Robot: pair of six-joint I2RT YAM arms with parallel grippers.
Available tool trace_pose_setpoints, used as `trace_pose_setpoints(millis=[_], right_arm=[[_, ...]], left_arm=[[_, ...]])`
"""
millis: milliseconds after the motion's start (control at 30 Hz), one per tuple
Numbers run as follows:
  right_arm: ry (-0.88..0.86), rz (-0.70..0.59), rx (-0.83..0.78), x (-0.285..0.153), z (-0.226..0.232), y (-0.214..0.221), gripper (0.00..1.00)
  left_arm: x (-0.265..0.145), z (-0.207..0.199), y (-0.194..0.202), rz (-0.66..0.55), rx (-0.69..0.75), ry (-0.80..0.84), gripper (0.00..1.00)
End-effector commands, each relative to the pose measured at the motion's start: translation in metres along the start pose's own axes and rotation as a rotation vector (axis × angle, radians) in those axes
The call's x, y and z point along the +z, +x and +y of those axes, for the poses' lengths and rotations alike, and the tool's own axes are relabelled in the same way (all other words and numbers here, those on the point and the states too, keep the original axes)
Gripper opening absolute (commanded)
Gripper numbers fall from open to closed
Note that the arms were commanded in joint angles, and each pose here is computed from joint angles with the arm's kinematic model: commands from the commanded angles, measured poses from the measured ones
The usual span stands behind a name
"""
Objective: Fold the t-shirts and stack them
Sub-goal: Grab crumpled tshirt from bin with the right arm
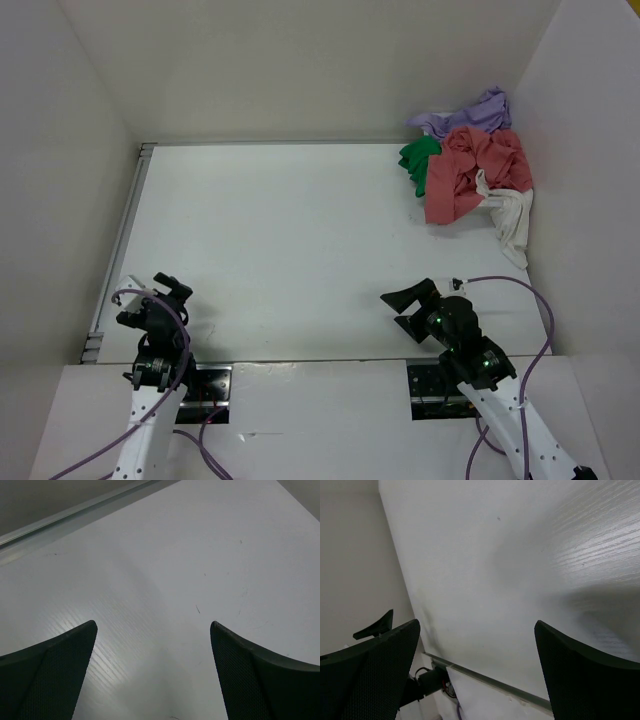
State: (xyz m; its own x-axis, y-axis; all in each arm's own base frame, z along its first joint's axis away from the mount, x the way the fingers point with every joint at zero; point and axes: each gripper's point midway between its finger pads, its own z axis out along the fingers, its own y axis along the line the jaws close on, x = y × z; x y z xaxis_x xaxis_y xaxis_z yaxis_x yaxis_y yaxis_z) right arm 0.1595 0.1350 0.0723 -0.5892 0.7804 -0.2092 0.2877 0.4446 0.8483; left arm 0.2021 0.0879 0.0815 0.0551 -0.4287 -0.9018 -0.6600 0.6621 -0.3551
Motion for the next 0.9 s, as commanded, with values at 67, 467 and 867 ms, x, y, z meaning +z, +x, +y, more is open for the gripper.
trace_pose_setpoints(millis=[67, 467, 867], right_arm=[[-0.059, -0.027, -0.011, -0.001, 0.011, -0.005, 1.0], [-0.308, -0.096, -0.054, -0.03, 0.087, -0.024, 1.0], [0.156, -0.325, -0.609, -0.008, 0.211, -0.14, 1.0]], left_arm=[[-0.007, -0.017, -0.035, -0.115, -0.09, 0.083, 1.0], [-0.026, -0.087, -0.018, -0.14, 0.44, 0.588, 1.0], [-0.097, -0.133, 0.04, -0.214, 0.974, 1.277, 1.0]])
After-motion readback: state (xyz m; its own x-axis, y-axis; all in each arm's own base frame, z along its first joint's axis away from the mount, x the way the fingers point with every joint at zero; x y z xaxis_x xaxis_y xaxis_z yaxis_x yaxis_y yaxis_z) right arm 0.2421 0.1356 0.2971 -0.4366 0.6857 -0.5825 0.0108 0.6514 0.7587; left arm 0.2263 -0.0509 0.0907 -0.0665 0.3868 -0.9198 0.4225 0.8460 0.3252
